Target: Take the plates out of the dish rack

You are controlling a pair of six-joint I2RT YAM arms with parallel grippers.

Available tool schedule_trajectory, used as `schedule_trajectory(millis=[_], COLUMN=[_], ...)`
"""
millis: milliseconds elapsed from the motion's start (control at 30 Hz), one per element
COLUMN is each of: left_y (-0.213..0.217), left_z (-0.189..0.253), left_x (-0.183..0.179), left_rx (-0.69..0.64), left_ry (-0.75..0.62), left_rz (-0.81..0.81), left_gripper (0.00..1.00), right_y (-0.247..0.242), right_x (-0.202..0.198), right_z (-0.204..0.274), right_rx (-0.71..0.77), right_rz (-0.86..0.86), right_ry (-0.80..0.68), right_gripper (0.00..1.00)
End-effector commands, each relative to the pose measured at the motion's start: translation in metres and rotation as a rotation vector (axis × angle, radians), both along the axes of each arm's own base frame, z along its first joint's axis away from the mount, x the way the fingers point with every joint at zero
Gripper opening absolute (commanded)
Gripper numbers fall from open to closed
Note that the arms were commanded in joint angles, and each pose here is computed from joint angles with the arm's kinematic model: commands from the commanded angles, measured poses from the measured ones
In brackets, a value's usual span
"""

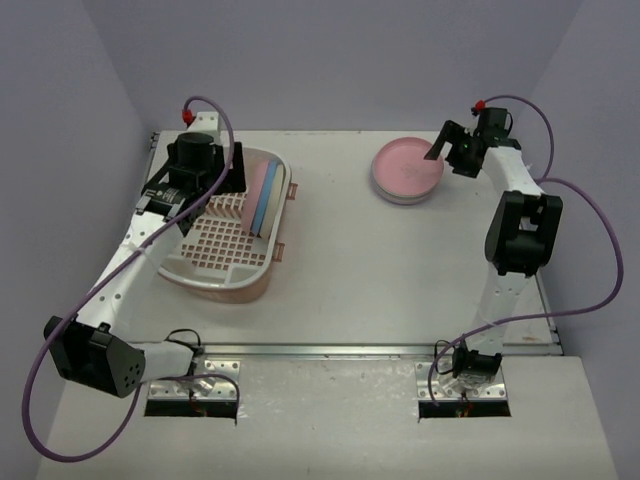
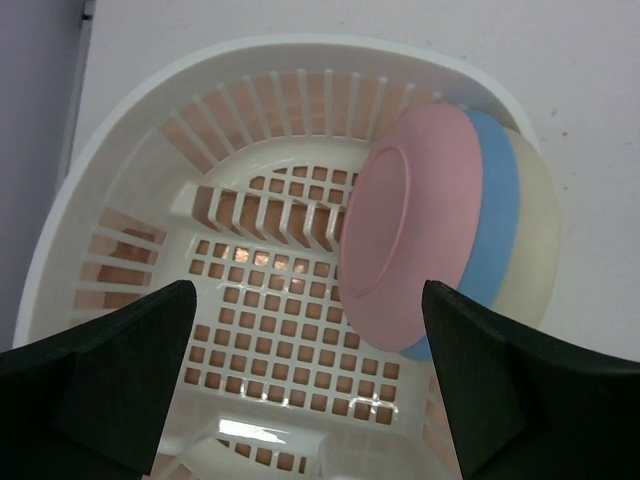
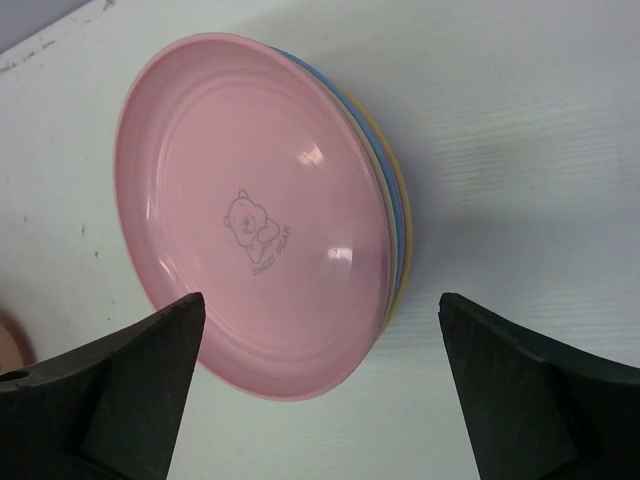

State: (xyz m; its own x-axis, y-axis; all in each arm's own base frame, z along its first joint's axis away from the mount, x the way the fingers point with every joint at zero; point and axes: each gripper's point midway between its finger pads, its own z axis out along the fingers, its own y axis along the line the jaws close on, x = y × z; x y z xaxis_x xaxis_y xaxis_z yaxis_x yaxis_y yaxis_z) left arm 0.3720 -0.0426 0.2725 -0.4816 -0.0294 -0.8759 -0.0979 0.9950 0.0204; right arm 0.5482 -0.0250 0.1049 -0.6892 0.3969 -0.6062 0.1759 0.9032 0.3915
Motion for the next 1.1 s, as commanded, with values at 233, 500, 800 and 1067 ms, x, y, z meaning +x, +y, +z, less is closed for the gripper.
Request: schedule_trajectory(millis=[233,500,800,1067], left_y=[-0.011,-0.024,-0.036,-0.037], left_z=[-0.056,-0.092,-0.123,-0.115], left_x=[-0.01,-0.02,-0.026,-0.005], left_rx=[0.3,0.298,0.256,0.266], left_ry=[0.144,0.235,0.303,0.243], left_rz=[-0.043,-0.156,-0.212,-0.167], left_gripper=[0.66,0.64,0.64,0.65], right_y=[0.004,0.026,0.03,0.031], right_x=[-0.087,-0.138,-0.136,-0.137], right_z=[0.114,0.099,0.112,0.11], right_rx=[-0.169,-0.118,-0.097,-0.096], right_rz=[0.067,0.126,0.141,0.145], right_ry=[-0.251,-0.261,-0.273,-0.277], right_gripper=[0.99,0.99,0.99,0.99])
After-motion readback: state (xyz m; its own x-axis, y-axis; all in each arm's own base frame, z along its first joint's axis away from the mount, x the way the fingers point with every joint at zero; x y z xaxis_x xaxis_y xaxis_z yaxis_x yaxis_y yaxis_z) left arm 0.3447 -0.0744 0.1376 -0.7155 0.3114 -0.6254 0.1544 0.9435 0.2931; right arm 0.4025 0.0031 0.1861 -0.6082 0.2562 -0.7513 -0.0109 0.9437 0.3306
